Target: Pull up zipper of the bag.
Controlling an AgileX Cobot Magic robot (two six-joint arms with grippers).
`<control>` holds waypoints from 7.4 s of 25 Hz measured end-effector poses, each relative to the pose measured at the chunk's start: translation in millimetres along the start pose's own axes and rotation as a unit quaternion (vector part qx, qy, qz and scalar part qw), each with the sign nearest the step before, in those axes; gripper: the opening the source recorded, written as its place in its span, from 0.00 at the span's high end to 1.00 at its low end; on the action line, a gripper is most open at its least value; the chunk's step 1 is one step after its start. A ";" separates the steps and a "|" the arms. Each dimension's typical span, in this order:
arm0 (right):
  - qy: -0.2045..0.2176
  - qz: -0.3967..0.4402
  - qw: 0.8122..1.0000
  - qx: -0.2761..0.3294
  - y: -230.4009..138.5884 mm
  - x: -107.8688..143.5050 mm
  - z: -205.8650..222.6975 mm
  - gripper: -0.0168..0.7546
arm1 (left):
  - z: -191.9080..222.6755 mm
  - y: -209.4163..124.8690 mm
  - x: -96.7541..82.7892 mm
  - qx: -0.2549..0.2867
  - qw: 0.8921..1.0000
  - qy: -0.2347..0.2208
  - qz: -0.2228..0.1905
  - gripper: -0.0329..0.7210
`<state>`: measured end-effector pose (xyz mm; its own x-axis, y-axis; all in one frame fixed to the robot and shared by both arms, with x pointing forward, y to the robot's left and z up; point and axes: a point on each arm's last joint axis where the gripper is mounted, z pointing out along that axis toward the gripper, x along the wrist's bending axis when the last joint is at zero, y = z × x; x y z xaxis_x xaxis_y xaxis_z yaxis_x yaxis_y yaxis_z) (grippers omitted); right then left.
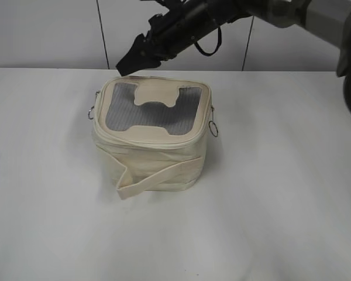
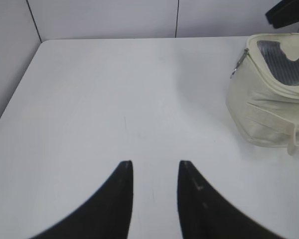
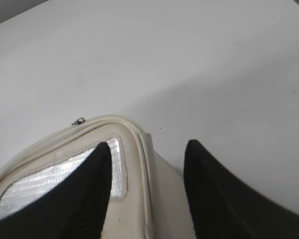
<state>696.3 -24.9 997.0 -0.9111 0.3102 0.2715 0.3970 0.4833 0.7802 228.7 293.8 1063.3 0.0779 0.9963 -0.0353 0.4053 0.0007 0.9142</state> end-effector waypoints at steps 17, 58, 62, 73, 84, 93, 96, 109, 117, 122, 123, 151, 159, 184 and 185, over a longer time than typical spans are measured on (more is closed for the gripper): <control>0.027 0.015 0.996 0.086 -15.5 0.7 23.8 0.89 | 27.4 31.2 -1.8 0.034 0.998 -0.024 0.046 0.64; 0.035 0.021 0.996 0.082 -15.3 1.9 24.4 0.91 | 344.2 56.3 -78.1 0.124 0.924 -0.246 0.267 0.36; 0.035 0.021 0.996 0.082 -15.3 1.9 24.4 0.91 | 353.3 55.5 -79.9 0.128 0.922 -0.249 0.266 0.43; 0.034 0.031 0.996 0.082 -15.3 1.9 24.4 0.91 | 349.2 48.6 -79.5 0.160 0.899 -0.271 0.305 0.97; 0.032 0.057 0.995 0.081 -14.8 1.9 24.5 0.91 | 288.0 57.5 -76.9 0.189 0.887 -0.306 0.288 0.97; 0.028 0.085 0.993 0.080 -14.5 1.5 24.6 0.91 | 262.8 27.8 -99.9 0.277 0.831 -0.403 0.267 0.97; 0.029 0.086 0.993 0.080 -14.5 1.6 24.5 0.91 | 255.6 26.0 -126.7 0.253 0.826 -0.418 0.280 0.97; 0.017 0.117 0.991 0.069 -14.0 -8.9 10.3 0.71 | 238.7 21.9 -165.7 0.247 0.843 -0.421 0.225 0.71; -0.057 0.209 0.976 0.009 -13.8 -58.0 -86.0 0.52 | 231.5 63.5 -110.8 0.230 0.878 -0.374 0.189 0.48; -0.048 0.282 0.958 -0.006 -55.3 -67.6 -135.9 0.58 | 265.9 121.2 -98.7 0.189 0.899 -0.350 0.186 0.51; -0.043 0.295 0.954 -0.013 -67.7 -61.1 -146.5 0.59 | 279.3 133.8 -100.7 0.183 0.897 -0.356 0.189 0.51; -0.166 0.207 0.963 -0.053 -202.0 73.3 -129.0 0.38 | 443.8 119.4 -210.2 0.240 0.752 -0.528 0.312 0.59; -0.209 0.142 0.968 0.000 -196.8 76.1 -95.8 0.38 | 442.8 118.6 -210.4 0.245 0.749 -0.530 0.312 0.91; -0.207 0.003 0.977 0.043 -182.9 49.9 -75.2 0.69 | 442.8 118.6 -210.4 0.246 0.749 -0.530 0.312 0.91; -0.200 0.002 0.979 0.048 -183.2 52.0 -73.6 0.82 | 442.8 118.6 -210.4 0.246 0.749 -0.530 0.312 0.91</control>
<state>568.1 -157.5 909.6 -0.8004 0.5992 0.0175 0.4272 0.5496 0.7180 663.7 46.4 1000.4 0.9660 0.1613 -0.2020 0.2547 -0.7279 0.6366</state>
